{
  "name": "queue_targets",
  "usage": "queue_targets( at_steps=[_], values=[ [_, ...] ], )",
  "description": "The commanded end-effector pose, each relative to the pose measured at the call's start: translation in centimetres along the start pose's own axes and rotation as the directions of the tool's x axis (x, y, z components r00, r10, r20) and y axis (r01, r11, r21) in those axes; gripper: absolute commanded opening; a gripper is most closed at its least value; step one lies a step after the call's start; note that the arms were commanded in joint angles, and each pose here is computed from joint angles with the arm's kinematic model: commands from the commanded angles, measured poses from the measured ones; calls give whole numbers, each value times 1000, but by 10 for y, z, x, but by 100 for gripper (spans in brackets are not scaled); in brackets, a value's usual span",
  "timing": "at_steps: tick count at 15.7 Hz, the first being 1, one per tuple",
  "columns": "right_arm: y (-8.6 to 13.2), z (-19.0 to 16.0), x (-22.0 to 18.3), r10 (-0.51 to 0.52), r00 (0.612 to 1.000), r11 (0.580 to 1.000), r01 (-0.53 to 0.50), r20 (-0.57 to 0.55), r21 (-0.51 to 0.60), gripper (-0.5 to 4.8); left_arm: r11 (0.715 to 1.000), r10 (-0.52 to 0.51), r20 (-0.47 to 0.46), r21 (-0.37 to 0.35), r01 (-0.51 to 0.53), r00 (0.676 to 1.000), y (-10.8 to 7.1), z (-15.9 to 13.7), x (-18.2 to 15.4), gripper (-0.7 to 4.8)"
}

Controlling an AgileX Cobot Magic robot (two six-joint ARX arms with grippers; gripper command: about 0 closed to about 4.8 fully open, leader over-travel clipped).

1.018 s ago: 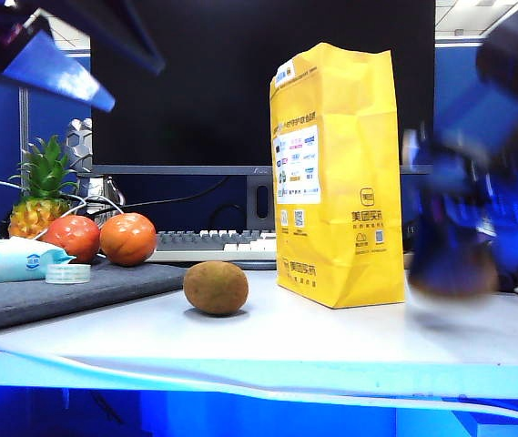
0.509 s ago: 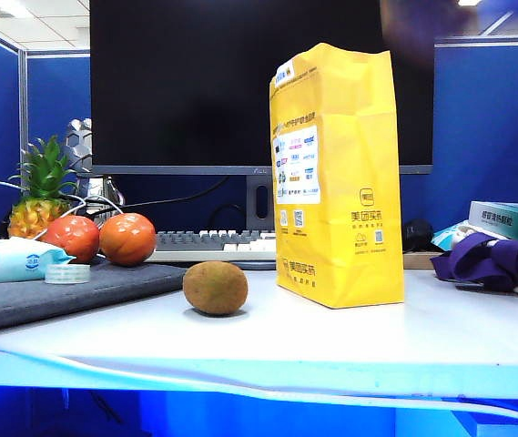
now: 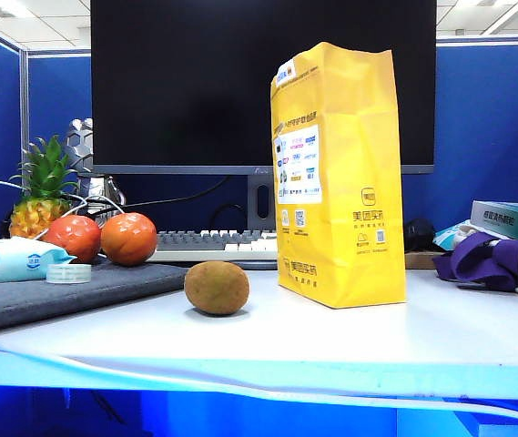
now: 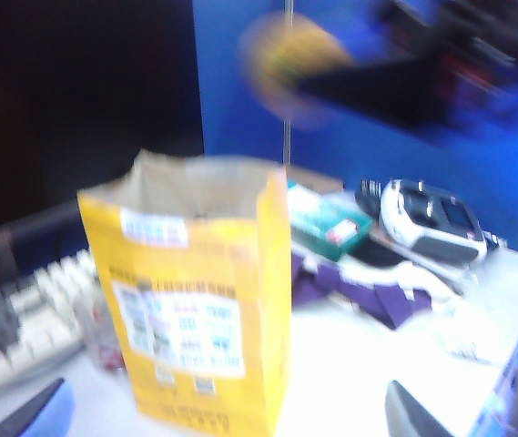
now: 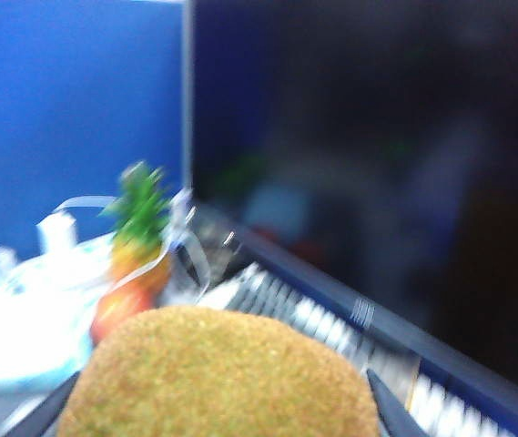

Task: Pick up the kiwifruit and throw it into the yellow paper bag.

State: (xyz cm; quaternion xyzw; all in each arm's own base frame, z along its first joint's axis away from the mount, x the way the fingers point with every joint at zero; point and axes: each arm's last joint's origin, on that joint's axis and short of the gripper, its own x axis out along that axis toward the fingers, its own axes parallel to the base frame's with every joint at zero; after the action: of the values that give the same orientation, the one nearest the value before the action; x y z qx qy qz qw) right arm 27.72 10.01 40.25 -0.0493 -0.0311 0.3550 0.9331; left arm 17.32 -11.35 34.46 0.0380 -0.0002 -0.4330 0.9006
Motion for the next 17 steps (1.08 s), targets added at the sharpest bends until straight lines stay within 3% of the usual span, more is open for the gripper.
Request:
queue_targets(
  at_steps=[1, 3, 4, 5, 6, 8, 9, 10, 11, 12, 13, 14, 15, 17],
  values=[
    [-18, -8, 43, 11, 999, 1000, -10, -39, 15, -1, 1000, -7, 4, -9, 7, 1000, -1, 1, -1, 479],
    [-21, -21, 53, 18, 996, 999, -15, -90, 40, 8, 1000, -9, -25, -20, 9, 1000, -1, -2, -1, 479],
    [-21, -21, 54, 18, 995, 999, -16, -94, 30, 159, 1000, -11, -42, -26, 10, 999, -1, -4, -1, 479],
    [-23, -19, 54, -21, 997, 1000, 21, -71, 9, 479, 1000, -12, -51, -30, 10, 999, -1, -5, -1, 479],
    [-25, -15, 52, -95, 994, 995, 96, -58, 18, 479, 1000, -12, -49, -28, 10, 999, -1, -5, -1, 479],
    [-23, -7, 46, -102, 994, 995, 103, -41, 12, 479, 1000, 8, -41, 1, -8, 999, 0, -3, -1, 479],
    [-21, 0, 39, -110, 994, 994, 111, -28, 11, 479, 997, 36, -38, 67, -34, 999, 0, -2, -3, 479],
    [-19, 13, 25, -133, 991, 991, 134, -15, 15, 479, 986, 126, -25, 111, -123, 992, 0, 2, -9, 479],
    [-16, 27, 9, -167, 986, 986, 167, 7, 5, 479, 960, 245, -5, 141, -242, 970, 1, 8, -19, 479],
    [-8, 52, -24, -217, 974, 976, 218, 71, -14, 479, 869, 457, 42, 194, -456, 889, -2, 19, -46, 479],
    [-3, 65, -48, -248, 959, 967, 253, 137, -25, 479, 825, 526, 81, 193, -531, 846, -5, 25, -61, 479],
    [5, 74, -73, -263, 940, 960, 278, 216, -42, 479, 806, 546, 145, 179, -565, 825, -11, 30, -81, 479],
    [20, 77, -102, -272, 913, 952, 301, 306, -54, 479, 813, 518, 230, 166, -558, 824, -20, 32, -105, 479],
    [43, 57, -144, -279, 887, 945, 322, 368, -59, 479, 815, 492, 347, 139, -563, 798, -34, 21, -137, 479]
  ],
)
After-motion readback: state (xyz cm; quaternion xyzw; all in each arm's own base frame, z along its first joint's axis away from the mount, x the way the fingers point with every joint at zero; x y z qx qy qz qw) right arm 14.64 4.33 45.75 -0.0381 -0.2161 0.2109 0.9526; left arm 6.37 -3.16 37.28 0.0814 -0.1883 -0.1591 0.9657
